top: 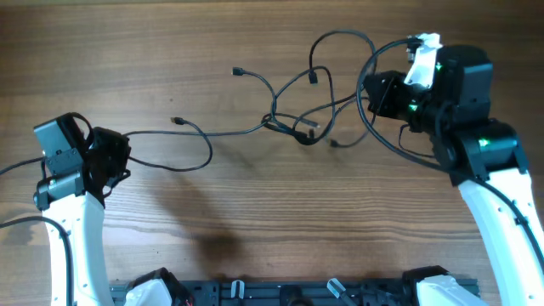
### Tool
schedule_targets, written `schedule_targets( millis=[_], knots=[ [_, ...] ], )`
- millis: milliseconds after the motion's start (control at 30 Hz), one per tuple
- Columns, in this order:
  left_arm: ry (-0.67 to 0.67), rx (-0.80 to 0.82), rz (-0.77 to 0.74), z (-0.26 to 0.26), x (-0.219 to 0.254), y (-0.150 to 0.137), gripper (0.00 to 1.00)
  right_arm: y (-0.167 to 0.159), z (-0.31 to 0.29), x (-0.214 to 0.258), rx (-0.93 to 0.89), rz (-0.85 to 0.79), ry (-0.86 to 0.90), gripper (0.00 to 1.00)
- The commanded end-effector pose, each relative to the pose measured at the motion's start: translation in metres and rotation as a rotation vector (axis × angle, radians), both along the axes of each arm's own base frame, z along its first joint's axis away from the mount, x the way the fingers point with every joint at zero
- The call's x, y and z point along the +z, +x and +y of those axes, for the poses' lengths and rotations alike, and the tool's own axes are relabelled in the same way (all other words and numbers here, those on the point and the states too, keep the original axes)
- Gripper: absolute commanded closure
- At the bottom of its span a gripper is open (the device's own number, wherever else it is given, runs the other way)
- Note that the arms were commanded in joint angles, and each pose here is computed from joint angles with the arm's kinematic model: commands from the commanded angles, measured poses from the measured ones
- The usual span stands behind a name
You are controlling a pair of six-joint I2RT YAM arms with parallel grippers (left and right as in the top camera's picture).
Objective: Untangle cables
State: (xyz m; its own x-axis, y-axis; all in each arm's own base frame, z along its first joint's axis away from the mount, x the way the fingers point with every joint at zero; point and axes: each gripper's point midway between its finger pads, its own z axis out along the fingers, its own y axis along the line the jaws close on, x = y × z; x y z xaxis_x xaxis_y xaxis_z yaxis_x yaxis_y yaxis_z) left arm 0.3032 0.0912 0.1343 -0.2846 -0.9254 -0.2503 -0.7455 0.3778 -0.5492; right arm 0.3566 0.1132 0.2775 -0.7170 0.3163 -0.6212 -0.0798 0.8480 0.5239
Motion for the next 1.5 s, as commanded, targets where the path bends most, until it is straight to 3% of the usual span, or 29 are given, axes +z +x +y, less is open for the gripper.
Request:
schedule_targets(
  millis=[0, 267, 467, 733, 833, 1033, 1167, 1233, 1267, 1367, 1467],
  knots=[
    [0.109, 0.027, 0.030, 0.022, -0.004, -0.001, 0.96, 0.014, -0.007, -0.019, -0.038, 0.049, -0.033, 0.96],
    [0.132, -0.004, -0.034, 0.021, -0.004, 0.027, 0.96, 0.031, 0.003, -0.065, -0.004, 0.168, -0.022, 0.96],
    [0.183, -0.239, -0.094, -0.027, -0.003, 0.056, 0.96, 0.042, 0.023, -0.091, 0.055, 0.214, -0.001, 0.96],
    [0.190, -0.387, -0.101, -0.075, -0.004, 0.060, 0.95, 0.043, 0.044, -0.099, 0.099, 0.214, -0.003, 0.96],
    [0.202, -0.374, -0.067, -0.071, -0.008, 0.055, 0.93, 0.043, 0.044, -0.099, 0.084, 0.225, 0.011, 0.96],
    [0.195, -0.387, -0.063, -0.073, -0.009, 0.053, 0.72, 0.043, 0.045, -0.099, 0.072, 0.237, 0.031, 0.94],
    [0.273, -0.575, -0.150, -0.087, 0.008, 0.058, 0.62, 0.045, 0.041, -0.100, 0.053, 0.230, 0.012, 0.63],
    [0.315, -0.588, -0.215, -0.088, 0.038, 0.055, 0.47, 0.046, 0.036, -0.102, 0.032, 0.235, -0.007, 0.31],
    [0.324, -0.614, -0.251, -0.092, 0.049, 0.052, 0.45, 0.045, 0.036, -0.103, 0.030, 0.238, -0.010, 0.23],
    [0.239, -0.717, -0.371, -0.123, 0.078, 0.037, 0.39, 0.042, 0.035, -0.106, 0.028, 0.256, -0.016, 0.16],
    [0.147, -0.839, -0.352, -0.159, 0.069, 0.024, 0.39, 0.038, 0.033, -0.110, 0.025, 0.276, -0.024, 0.13]
  ],
)
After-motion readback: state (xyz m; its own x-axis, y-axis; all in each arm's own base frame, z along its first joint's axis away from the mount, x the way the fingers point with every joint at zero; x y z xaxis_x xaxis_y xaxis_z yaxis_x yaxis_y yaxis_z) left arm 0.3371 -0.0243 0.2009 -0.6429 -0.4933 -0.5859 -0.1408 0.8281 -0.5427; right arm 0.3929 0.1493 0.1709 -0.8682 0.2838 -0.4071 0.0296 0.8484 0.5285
